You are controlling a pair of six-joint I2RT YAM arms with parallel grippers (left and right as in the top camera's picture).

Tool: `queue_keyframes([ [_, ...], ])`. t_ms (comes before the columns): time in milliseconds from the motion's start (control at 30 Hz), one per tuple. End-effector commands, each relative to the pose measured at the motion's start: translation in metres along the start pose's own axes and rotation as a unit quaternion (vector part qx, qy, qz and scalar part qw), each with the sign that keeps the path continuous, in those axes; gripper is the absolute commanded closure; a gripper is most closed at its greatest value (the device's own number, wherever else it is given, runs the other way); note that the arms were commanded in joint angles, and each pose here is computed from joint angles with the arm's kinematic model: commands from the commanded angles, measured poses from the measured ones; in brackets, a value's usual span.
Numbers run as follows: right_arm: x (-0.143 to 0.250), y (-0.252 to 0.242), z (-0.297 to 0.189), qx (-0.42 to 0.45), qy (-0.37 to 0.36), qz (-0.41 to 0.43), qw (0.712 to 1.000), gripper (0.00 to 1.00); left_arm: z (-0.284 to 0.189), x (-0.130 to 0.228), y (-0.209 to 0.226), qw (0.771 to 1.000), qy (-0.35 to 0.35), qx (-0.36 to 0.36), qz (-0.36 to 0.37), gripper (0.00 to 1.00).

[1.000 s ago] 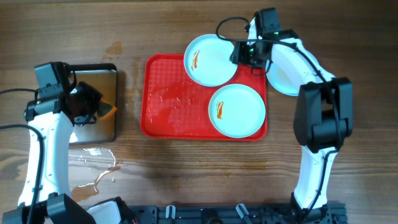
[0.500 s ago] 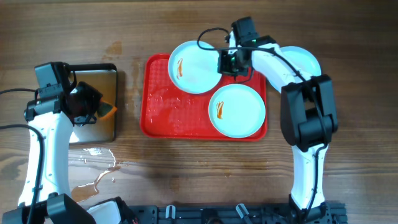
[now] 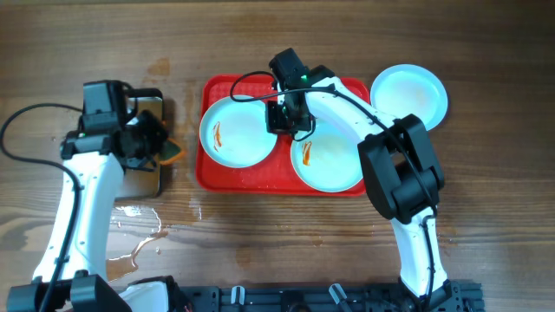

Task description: Clean dirty plates on tray and stack at the side

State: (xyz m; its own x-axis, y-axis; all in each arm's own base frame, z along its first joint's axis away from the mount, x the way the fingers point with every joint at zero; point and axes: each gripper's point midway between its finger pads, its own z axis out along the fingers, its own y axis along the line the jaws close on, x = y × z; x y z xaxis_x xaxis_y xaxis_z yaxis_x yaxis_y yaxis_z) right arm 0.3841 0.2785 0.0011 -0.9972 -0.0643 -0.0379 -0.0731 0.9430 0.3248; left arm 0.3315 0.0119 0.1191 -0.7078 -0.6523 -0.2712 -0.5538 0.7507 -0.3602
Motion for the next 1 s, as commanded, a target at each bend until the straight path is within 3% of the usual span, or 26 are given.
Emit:
queue_keyframes([
  [0, 0.009, -0.029, 0.009, 0.067, 0.010, 0.021, 0.998, 0.96, 0.004, 0.012, -0.017, 0.999, 0.006, 0.011, 0.044, 0.96],
  [267, 0.013, -0.036, -0.007, 0.116, -0.002, 0.009, 0.993, 0.96, 0.018, 0.034, -0.039, 0.996, 0.018, 0.029, 0.081, 0.96],
  [633, 0.018, -0.017, 0.000, 0.073, 0.012, -0.026, 0.997, 0.95, 0.062, 0.071, -0.081, 0.986, 0.057, 0.065, 0.141, 0.96],
  [833, 0.014, -0.015, 0.000, 0.069, 0.005, -0.026, 0.997, 0.96, 0.090, 0.079, -0.089, 0.991, 0.068, 0.065, 0.099, 0.96],
  [967, 0.012, -0.013, 0.000, 0.067, 0.000, -0.027, 0.997, 0.96, 0.107, 0.093, -0.112, 0.981, 0.115, 0.129, 0.089, 0.96],
])
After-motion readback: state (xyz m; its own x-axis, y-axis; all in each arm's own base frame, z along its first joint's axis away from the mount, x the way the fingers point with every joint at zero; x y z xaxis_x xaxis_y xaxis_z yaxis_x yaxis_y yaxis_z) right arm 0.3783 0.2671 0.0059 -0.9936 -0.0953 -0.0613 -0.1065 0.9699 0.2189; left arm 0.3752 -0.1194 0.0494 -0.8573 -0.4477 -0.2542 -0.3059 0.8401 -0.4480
